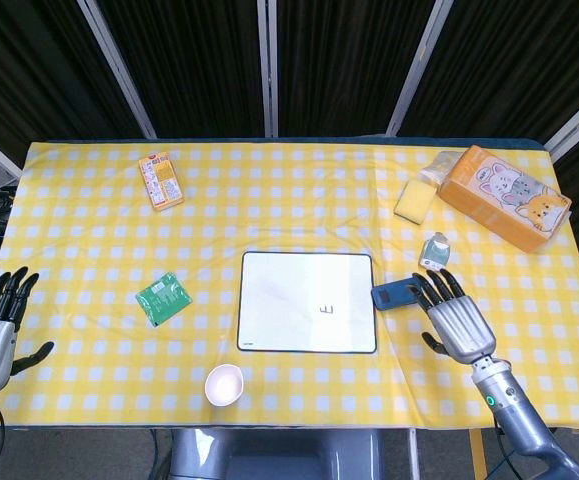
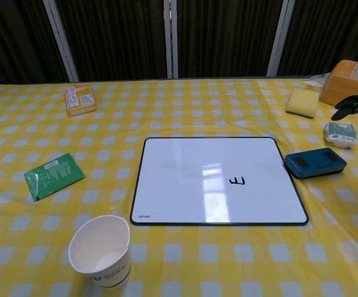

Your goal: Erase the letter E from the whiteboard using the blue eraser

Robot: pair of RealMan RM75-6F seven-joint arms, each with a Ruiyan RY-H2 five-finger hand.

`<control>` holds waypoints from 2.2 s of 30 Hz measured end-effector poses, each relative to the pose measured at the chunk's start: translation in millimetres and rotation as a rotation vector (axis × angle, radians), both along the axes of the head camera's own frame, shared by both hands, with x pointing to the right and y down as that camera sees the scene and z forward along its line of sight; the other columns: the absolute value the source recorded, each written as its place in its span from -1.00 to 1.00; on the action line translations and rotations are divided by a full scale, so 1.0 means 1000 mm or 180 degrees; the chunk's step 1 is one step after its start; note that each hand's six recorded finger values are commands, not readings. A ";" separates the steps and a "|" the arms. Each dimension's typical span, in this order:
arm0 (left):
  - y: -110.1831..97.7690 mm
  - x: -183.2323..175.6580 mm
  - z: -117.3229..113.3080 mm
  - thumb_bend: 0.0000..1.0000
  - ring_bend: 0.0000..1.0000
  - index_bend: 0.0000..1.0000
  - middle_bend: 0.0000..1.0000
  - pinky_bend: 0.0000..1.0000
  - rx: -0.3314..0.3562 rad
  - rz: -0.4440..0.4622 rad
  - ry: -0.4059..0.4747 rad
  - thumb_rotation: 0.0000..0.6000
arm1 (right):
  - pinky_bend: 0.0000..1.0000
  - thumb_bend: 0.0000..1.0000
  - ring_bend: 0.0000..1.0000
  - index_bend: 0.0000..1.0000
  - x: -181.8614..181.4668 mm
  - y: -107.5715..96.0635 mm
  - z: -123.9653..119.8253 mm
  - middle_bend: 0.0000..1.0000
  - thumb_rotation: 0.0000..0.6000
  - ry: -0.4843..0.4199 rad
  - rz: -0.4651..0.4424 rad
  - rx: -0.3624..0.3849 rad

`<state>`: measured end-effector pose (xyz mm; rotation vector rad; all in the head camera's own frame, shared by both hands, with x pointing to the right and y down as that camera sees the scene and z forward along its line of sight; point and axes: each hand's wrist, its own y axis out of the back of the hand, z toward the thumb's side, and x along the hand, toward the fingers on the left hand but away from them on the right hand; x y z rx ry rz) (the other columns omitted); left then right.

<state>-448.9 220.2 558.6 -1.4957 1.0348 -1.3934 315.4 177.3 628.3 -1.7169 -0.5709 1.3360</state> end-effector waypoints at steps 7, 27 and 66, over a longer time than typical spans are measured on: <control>-0.001 -0.003 0.004 -0.97 -1.00 -1.00 -1.00 -1.00 -0.0047 -0.0015 -0.0017 1.00 | -0.99 -0.60 -1.00 -0.59 -0.021 -0.027 0.017 -0.86 1.00 0.0119 -0.0057 -0.0191; -0.008 -0.007 0.020 -0.97 -1.00 -1.00 -1.00 -1.00 -0.0177 -0.0070 -0.0061 1.00 | -0.99 -0.60 -1.00 -0.58 -0.037 -0.058 0.055 -0.89 1.00 0.0585 -0.0091 -0.0729; -0.010 -0.007 0.019 -0.97 -1.00 -1.00 -1.00 -1.00 -0.0172 -0.0074 -0.0011 1.00 | -0.92 -0.60 -1.00 -0.40 -0.045 -0.060 0.085 -0.82 1.00 0.0691 0.0013 -0.0754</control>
